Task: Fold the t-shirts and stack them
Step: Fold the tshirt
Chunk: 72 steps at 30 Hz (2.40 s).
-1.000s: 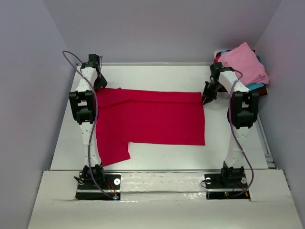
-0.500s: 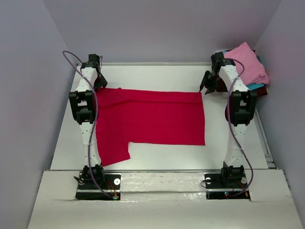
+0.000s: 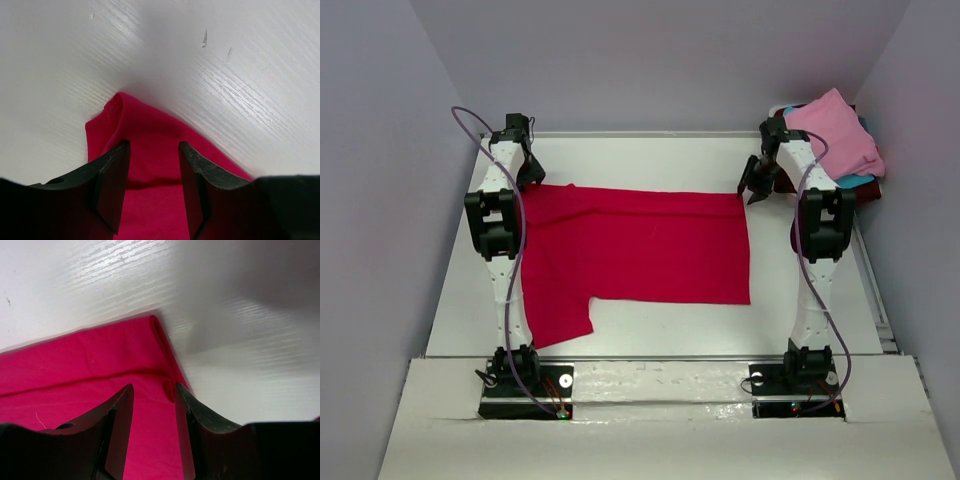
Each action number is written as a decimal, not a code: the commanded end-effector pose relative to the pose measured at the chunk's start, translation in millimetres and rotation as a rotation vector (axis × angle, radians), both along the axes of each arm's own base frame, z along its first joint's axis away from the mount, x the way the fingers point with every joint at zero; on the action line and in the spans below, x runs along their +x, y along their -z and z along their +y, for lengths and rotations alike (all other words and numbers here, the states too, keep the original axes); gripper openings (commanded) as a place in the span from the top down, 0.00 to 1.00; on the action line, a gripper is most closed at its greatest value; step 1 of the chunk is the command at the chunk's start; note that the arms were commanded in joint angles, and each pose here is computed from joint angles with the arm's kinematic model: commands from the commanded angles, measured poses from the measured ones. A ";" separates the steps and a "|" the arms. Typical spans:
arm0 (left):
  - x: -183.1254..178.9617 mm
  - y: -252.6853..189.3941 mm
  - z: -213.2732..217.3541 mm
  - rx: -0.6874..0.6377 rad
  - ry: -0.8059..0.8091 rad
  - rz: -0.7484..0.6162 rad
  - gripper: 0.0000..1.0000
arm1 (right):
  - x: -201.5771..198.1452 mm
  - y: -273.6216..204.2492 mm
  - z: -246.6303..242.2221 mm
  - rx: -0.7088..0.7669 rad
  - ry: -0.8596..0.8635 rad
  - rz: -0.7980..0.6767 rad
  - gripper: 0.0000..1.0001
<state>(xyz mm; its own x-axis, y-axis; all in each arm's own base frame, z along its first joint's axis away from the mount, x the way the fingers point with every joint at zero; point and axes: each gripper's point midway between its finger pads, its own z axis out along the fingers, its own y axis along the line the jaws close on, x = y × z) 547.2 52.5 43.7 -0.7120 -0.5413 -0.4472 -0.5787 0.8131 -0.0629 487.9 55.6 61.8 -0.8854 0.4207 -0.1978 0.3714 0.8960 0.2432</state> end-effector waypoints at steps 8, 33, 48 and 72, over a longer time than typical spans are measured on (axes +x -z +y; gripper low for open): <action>7.2 -38.5 7.6 0.018 -0.007 -0.074 0.45 | -1.8 15.6 12.5 0.015 -0.034 0.015 0.57; 5.6 -40.1 11.8 0.014 -0.014 -0.075 0.45 | -19.8 -6.5 15.3 -0.014 -0.054 -0.001 0.83; 4.5 -44.8 11.3 0.014 -0.009 -0.078 0.45 | -46.4 -18.7 11.5 -0.027 -0.077 0.008 0.83; 0.5 -52.0 9.7 0.010 -0.001 -0.084 0.45 | 21.5 -44.4 9.5 -0.052 -0.009 -0.112 0.60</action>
<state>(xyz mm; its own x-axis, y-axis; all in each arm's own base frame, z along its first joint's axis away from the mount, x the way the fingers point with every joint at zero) 545.6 58.6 45.9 -0.7086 -0.5482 -0.4443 -0.5840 0.8090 -0.0667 495.0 62.8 104.6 -0.8648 0.4009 -0.3023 0.3325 0.9084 0.2535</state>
